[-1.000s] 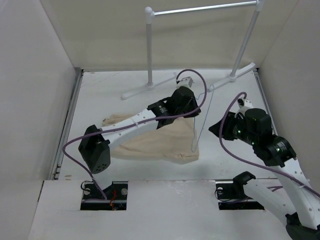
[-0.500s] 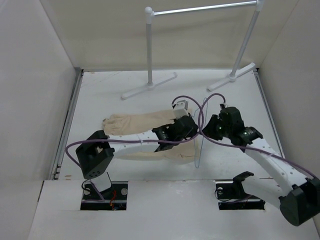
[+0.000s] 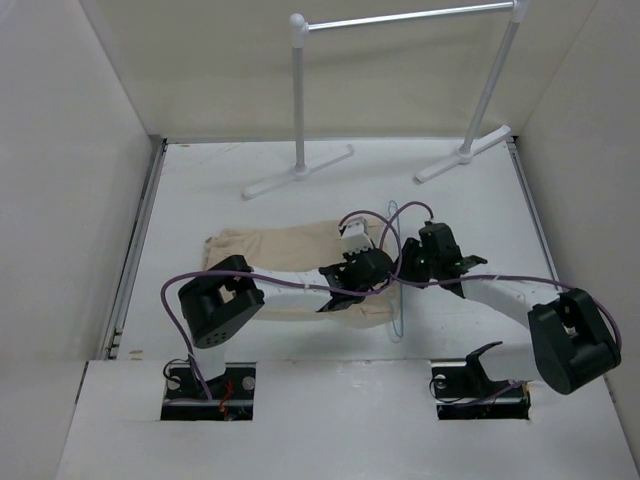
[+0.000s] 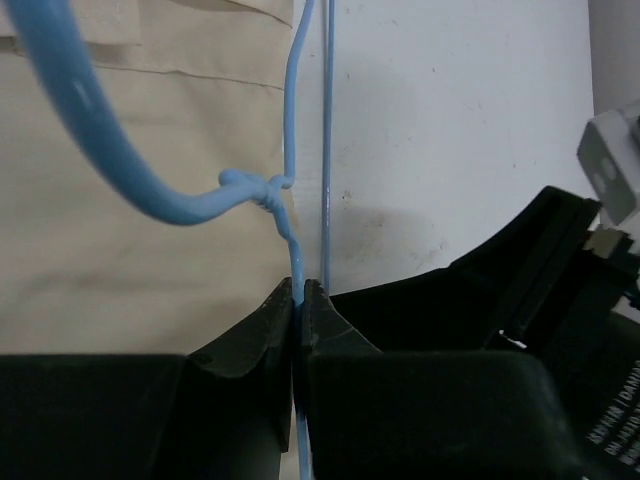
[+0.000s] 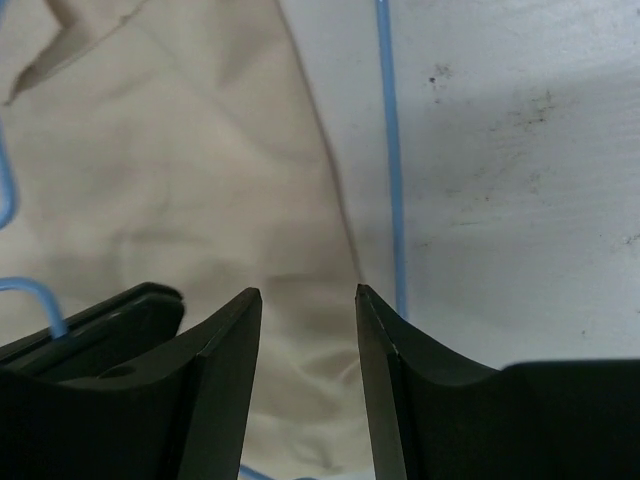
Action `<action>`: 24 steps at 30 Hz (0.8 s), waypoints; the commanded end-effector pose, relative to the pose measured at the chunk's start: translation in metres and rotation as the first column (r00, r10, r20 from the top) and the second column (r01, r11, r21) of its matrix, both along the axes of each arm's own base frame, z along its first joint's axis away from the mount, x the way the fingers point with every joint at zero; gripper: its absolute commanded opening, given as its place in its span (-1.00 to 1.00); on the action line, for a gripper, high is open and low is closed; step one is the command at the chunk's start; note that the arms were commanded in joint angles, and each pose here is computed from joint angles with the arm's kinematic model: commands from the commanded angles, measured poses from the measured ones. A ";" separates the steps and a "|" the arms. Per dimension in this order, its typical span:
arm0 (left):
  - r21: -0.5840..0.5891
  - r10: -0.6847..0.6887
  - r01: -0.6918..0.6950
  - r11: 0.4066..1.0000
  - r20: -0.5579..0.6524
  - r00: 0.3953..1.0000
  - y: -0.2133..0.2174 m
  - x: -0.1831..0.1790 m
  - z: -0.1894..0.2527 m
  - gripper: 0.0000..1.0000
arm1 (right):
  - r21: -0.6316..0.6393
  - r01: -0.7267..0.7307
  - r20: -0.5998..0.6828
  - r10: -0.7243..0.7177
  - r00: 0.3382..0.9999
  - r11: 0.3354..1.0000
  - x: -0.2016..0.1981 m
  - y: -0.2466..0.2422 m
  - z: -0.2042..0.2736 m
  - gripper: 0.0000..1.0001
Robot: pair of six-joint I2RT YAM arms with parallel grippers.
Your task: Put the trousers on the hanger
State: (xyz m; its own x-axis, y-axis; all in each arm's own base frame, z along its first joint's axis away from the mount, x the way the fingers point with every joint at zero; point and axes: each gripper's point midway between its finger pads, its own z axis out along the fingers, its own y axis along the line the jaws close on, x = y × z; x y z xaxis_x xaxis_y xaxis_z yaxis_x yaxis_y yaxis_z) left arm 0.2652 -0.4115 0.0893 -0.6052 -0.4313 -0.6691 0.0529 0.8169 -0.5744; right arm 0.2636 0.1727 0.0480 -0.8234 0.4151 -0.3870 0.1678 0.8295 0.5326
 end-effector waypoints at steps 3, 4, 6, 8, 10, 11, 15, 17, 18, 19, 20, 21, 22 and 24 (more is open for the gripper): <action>-0.054 0.045 -0.044 0.998 0.023 0.999 -0.003 0.005 0.004 -0.99 | 0.010 0.055 0.066 -0.055 0.996 0.998 0.023 0.001 -0.005 -0.03; -0.055 0.045 -0.044 0.998 0.020 0.999 -0.004 0.004 0.003 -0.99 | 0.002 0.056 0.058 -0.056 0.997 0.998 0.022 0.000 -0.008 -0.03; -0.049 0.045 -0.044 0.998 0.016 0.999 -0.004 0.003 0.000 -0.99 | -0.005 0.046 0.031 -0.046 0.998 0.999 0.020 0.001 -0.018 -0.03; -0.045 0.049 -0.048 0.998 0.014 0.999 -0.003 0.004 -0.001 -0.99 | 0.012 0.027 0.005 -0.027 1.000 1.000 0.017 0.007 -0.026 -0.06; -0.039 0.057 -0.057 0.998 0.013 0.998 0.002 0.006 -0.001 -0.99 | 0.057 0.007 -0.014 -0.006 1.000 0.998 0.011 0.018 -0.028 -0.37; -0.034 0.061 -0.061 0.998 0.012 0.998 0.005 0.007 -0.001 -0.99 | 0.081 0.012 -0.017 -0.011 1.000 0.997 0.009 0.021 -0.027 -0.57; -0.018 0.076 -0.076 0.997 0.008 0.997 0.021 0.012 -0.001 -0.98 | 0.170 0.043 0.034 -0.050 0.998 0.985 0.016 0.020 0.001 -0.89; -0.006 0.090 -0.090 0.996 0.011 0.996 0.035 0.014 -0.001 -0.98 | 0.199 0.072 0.076 -0.089 0.993 0.977 0.024 0.011 0.024 -0.92; 0.003 0.095 -0.095 0.996 0.011 0.995 0.042 0.015 -0.003 -0.98 | 0.210 0.084 0.097 -0.107 0.990 0.974 0.028 0.006 0.036 -0.93; 0.011 0.101 -0.101 0.995 0.011 0.995 0.051 0.016 -0.004 -0.98 | 0.220 0.094 0.116 -0.122 0.986 0.971 0.031 0.002 0.047 -0.94; 0.023 0.113 -0.113 0.993 0.016 0.994 0.060 0.016 -0.005 -0.98 | 0.227 0.100 0.135 -0.133 0.982 0.969 0.034 -0.002 0.058 -0.94; 0.035 0.125 -0.126 0.991 0.018 0.992 0.071 0.018 -0.006 -0.98 | 0.228 0.108 0.148 -0.144 0.978 0.968 0.036 -0.007 0.067 -0.94; 0.037 0.141 -0.142 0.989 0.020 0.990 0.081 0.021 -0.005 -0.98 | 0.226 0.117 0.154 -0.154 0.976 0.967 0.037 -0.012 0.072 -0.94; 0.054 0.173 -0.174 0.983 0.025 0.985 0.103 0.025 -0.004 -0.98 | 0.217 0.134 0.161 -0.171 0.972 0.967 0.040 -0.022 0.079 -0.95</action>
